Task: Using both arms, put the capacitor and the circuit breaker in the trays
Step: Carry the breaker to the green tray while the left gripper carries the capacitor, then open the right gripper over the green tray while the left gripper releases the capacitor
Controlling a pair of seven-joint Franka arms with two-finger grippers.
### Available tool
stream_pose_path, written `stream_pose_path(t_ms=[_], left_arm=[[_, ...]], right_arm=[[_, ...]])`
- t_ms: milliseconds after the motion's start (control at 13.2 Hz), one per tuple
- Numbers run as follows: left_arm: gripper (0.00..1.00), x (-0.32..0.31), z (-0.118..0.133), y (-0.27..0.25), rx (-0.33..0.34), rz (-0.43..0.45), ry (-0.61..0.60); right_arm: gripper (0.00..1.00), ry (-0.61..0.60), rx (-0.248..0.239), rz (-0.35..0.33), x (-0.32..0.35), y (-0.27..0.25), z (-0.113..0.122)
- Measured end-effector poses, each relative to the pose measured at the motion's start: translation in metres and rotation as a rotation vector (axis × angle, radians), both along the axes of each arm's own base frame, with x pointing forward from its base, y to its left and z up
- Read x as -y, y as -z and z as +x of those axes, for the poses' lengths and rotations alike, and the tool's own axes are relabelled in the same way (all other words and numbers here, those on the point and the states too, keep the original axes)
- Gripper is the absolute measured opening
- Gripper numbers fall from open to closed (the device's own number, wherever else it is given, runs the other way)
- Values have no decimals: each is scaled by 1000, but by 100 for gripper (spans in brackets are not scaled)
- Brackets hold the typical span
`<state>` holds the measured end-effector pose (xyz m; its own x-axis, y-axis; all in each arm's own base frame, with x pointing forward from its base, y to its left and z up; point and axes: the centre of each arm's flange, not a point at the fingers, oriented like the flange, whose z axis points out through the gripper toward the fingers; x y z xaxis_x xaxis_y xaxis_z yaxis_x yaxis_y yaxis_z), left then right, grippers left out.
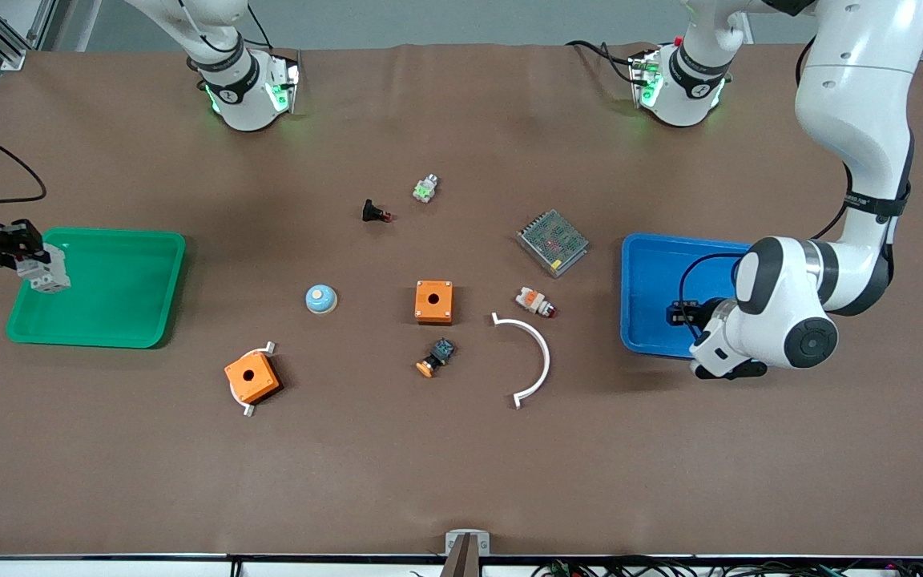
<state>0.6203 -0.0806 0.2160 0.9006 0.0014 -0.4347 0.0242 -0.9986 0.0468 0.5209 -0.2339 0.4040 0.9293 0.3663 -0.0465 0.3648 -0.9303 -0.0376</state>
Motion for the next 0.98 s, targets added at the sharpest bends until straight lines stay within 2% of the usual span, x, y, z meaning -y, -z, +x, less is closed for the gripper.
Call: stream_pose_path(t_ms=[303,530,682,833,985], left_arm=[[53,-5,-12,38,-63,-16,29],[56,-13,-13,50,-76,-33,48],[76,-12,-5,40,-47,-36,48],[96,-8,10,12,13,-40,52],[100,-5,21,-28,83,-42,58]], right_arm=[[40,-36,-40,15,17,65,5],[40,-41,-69,27,14,105,6],[40,-31,-53,17,13,129,3],[40,0,-57,17,6,143,0],[40,10,-53,15,-3,146,2]])
